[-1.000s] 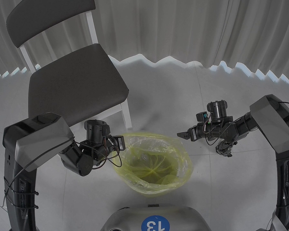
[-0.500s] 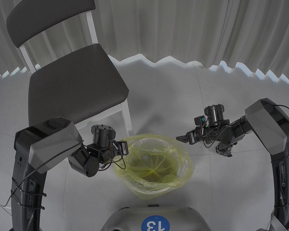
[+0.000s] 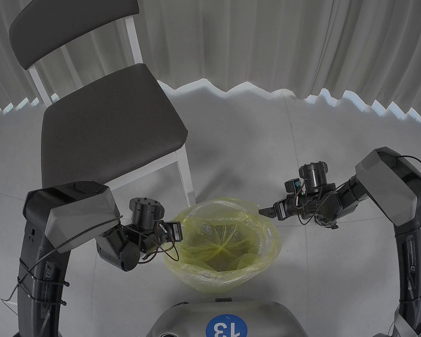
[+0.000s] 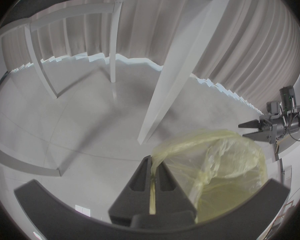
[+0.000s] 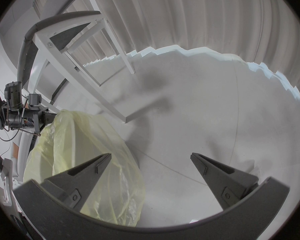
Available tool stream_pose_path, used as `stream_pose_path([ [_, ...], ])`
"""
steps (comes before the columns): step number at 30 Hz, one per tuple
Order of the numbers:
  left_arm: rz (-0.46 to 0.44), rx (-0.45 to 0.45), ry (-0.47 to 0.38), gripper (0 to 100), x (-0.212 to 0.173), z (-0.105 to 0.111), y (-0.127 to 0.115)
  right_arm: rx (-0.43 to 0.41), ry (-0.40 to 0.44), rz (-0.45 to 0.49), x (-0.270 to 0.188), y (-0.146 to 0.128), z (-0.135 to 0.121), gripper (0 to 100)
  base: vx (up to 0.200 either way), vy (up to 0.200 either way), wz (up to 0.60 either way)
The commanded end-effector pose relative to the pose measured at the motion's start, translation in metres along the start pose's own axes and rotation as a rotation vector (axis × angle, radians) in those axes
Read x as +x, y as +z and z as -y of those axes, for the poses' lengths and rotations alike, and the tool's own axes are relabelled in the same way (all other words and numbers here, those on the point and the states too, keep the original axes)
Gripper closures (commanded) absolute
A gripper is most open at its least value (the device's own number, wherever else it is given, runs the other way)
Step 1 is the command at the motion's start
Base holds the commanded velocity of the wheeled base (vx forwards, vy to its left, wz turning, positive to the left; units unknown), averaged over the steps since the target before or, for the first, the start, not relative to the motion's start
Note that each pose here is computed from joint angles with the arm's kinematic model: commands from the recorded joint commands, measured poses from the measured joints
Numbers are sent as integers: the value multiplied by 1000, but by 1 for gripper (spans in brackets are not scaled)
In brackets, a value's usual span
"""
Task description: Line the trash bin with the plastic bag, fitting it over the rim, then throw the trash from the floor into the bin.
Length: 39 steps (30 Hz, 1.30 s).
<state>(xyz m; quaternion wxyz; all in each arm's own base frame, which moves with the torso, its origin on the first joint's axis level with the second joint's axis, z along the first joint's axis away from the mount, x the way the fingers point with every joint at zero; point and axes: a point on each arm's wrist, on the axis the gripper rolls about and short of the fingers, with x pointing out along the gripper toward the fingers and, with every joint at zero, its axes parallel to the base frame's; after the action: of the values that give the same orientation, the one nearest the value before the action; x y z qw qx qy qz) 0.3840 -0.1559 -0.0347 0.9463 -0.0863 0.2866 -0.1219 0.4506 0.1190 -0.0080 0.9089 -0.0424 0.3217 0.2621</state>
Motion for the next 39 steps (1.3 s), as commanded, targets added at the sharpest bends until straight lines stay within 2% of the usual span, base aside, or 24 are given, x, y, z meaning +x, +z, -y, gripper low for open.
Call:
stream_pose_path([
  [1, -3, -8, -13, 100, -9, -2, 1, 8, -9, -1, -6, -4, 4, 0, 0, 0, 0],
  [6, 13, -9, -21, 100, -10, -3, -1, 11, -8, -4, -11, -4, 2, 0, 0, 0, 0],
  [7, 13, -7, -21, 0, -10, -3, -3, 12, -9, -7, -15, -4, 1, 0, 0, 0, 0],
  [18, 7, -14, 10, 0, -22, -17, -6, 27, -29, -3, -37, -8, 6, 0, 0, 0, 0],
  [26, 22, 40, 51, 0, -43, -37, -16, 26, -31, 0, -46, -10, 2, 0, 0, 0, 0],
  [33, 85, 16, 49, 0, -80, -41, 0, 33, -35, 23, -73, -9, -4, 0, 0, 0, 0],
  [39, 54, 27, -8, 0, -107, -34, -13, 41, -35, 14, -91, -21, -12, 0, 0, 0, 0],
])
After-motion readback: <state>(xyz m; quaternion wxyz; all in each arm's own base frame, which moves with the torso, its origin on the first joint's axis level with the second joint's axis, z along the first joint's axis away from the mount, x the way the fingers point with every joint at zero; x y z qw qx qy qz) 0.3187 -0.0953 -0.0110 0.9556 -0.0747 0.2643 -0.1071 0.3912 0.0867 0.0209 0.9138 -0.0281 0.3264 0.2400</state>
